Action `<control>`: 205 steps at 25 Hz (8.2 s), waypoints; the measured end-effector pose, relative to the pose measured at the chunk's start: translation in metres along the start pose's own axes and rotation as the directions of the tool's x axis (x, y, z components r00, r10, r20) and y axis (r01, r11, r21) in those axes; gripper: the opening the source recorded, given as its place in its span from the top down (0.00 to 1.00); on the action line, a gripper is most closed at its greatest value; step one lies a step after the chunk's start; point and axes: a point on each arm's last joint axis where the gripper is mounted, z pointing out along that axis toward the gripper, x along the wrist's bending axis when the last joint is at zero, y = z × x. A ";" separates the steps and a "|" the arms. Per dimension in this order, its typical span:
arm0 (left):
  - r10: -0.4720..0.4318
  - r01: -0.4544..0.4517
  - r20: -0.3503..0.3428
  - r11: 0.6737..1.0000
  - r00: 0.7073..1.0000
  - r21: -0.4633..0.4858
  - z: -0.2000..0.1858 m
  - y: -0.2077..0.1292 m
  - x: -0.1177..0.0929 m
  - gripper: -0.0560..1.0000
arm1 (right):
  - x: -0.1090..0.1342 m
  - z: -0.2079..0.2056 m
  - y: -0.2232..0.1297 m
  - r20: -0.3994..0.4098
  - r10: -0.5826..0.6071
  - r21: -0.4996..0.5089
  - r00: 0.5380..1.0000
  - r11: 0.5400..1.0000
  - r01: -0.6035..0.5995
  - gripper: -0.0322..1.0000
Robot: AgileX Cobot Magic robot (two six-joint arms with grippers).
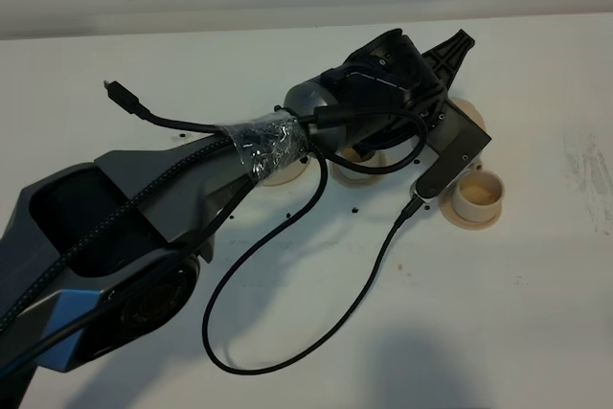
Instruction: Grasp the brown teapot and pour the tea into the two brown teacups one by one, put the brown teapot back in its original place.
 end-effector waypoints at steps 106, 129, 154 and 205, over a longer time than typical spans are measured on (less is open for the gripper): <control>0.303 -0.281 -0.152 0.948 0.941 0.148 -0.006 0.021 0.019 0.87 | 0.000 0.000 0.000 0.000 0.000 0.000 1.000 1.000 0.000 0.75; 0.152 -0.147 -0.059 0.986 0.987 0.072 -0.005 0.024 0.008 0.87 | 0.000 0.000 0.000 0.000 0.000 0.000 1.000 1.000 0.000 0.75; -0.457 0.431 0.402 0.888 0.794 0.158 -0.079 0.002 -0.016 0.87 | 0.000 0.000 0.000 0.000 0.000 0.000 1.000 1.000 0.000 0.75; -0.853 0.741 0.253 0.522 0.456 0.422 -0.083 -0.088 -0.044 0.87 | 0.000 0.000 0.000 0.000 0.000 0.000 1.000 1.000 0.000 0.75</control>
